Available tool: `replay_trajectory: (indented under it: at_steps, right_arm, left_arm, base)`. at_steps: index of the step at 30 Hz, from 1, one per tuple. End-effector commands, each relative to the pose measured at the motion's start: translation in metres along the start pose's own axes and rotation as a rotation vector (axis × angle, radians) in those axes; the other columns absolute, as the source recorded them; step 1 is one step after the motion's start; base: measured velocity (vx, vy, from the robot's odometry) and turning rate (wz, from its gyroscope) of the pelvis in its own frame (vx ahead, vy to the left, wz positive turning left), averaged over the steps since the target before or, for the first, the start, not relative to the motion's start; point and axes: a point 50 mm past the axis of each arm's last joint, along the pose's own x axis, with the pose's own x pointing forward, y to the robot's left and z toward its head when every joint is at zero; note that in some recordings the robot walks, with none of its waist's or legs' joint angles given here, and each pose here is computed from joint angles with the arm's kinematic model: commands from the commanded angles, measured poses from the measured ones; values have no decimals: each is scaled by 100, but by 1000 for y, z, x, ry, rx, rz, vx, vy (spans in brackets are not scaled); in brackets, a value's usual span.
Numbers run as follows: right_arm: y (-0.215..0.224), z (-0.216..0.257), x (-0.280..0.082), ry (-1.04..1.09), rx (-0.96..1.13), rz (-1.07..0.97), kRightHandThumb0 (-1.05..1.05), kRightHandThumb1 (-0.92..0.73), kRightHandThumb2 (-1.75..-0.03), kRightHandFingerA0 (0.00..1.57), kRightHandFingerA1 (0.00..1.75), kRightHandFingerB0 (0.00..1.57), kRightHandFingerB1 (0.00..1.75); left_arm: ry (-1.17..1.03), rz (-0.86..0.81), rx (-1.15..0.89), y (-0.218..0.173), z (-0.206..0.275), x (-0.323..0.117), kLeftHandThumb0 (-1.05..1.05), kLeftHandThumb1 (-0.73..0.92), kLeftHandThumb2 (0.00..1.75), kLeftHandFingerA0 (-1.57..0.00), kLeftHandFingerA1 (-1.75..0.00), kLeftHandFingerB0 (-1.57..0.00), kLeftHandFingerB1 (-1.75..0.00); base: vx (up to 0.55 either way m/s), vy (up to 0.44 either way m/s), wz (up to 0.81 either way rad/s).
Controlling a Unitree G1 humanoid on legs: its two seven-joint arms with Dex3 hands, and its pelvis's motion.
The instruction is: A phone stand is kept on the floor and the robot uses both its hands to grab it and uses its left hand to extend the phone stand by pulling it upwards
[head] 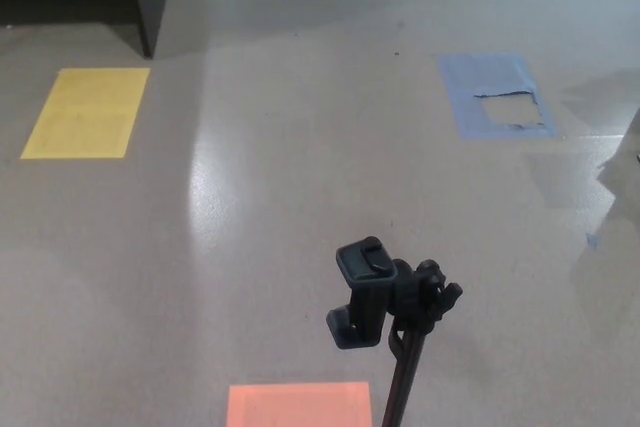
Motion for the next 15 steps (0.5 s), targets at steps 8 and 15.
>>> replay_trajectory:
  at_steps: [8, 15]
  right_arm:
    - [-22, 67, -8, -490, -290, -36, -105, -79, -70, 0, 7, 0, 1]
    - [-1, 125, 4, -651, -296, -35, -105, -81, -78, 0, 3, 0, 0]
  left_arm:
    - [-691, 188, -107, 25, 80, -52, -59, 47, 83, -61, -58, -46, -49]
    - [-940, 140, -259, 1, 168, -40, -59, 48, 84, -66, -59, -52, -52]
  base:
    - [0, 0, 0]
    - [0, 0, 0]
